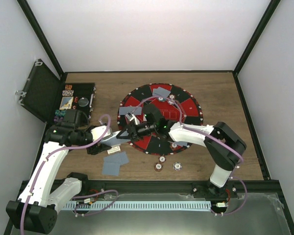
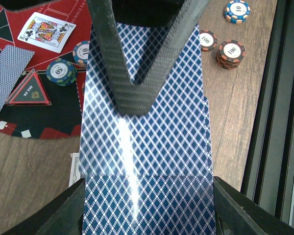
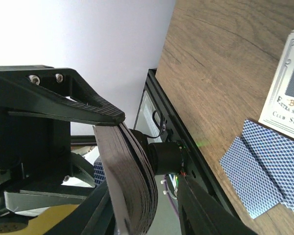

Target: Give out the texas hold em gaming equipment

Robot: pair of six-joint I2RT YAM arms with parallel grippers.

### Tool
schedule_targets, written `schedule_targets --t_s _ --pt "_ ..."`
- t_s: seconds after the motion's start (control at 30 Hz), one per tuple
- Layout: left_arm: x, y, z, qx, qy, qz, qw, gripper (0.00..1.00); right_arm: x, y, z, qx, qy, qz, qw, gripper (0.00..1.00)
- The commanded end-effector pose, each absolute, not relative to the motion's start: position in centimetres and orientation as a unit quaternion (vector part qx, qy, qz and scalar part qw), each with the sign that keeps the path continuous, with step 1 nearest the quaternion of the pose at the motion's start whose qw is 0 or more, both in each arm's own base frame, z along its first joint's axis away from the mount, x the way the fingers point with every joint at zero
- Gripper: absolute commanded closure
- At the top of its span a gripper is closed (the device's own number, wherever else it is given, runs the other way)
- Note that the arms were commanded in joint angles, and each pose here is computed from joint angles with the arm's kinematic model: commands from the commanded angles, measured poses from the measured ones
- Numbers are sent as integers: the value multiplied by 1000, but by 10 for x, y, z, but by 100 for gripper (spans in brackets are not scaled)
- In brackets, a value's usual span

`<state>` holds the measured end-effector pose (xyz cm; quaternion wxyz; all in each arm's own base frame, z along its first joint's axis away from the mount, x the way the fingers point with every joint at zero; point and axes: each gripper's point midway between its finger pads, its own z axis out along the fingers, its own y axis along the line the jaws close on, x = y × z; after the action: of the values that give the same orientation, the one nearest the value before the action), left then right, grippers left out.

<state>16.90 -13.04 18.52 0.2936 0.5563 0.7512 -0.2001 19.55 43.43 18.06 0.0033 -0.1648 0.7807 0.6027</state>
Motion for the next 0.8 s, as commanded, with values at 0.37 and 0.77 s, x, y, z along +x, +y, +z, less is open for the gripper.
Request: schedule_targets --t_s 0.37,0.77 --pt "165 -138 197 564 731 -218 316 96 223 393 199 -124 809 571 64 98" --pt "166 -138 197 563 732 -220 315 96 331 320 204 -152 894 353 230 99"
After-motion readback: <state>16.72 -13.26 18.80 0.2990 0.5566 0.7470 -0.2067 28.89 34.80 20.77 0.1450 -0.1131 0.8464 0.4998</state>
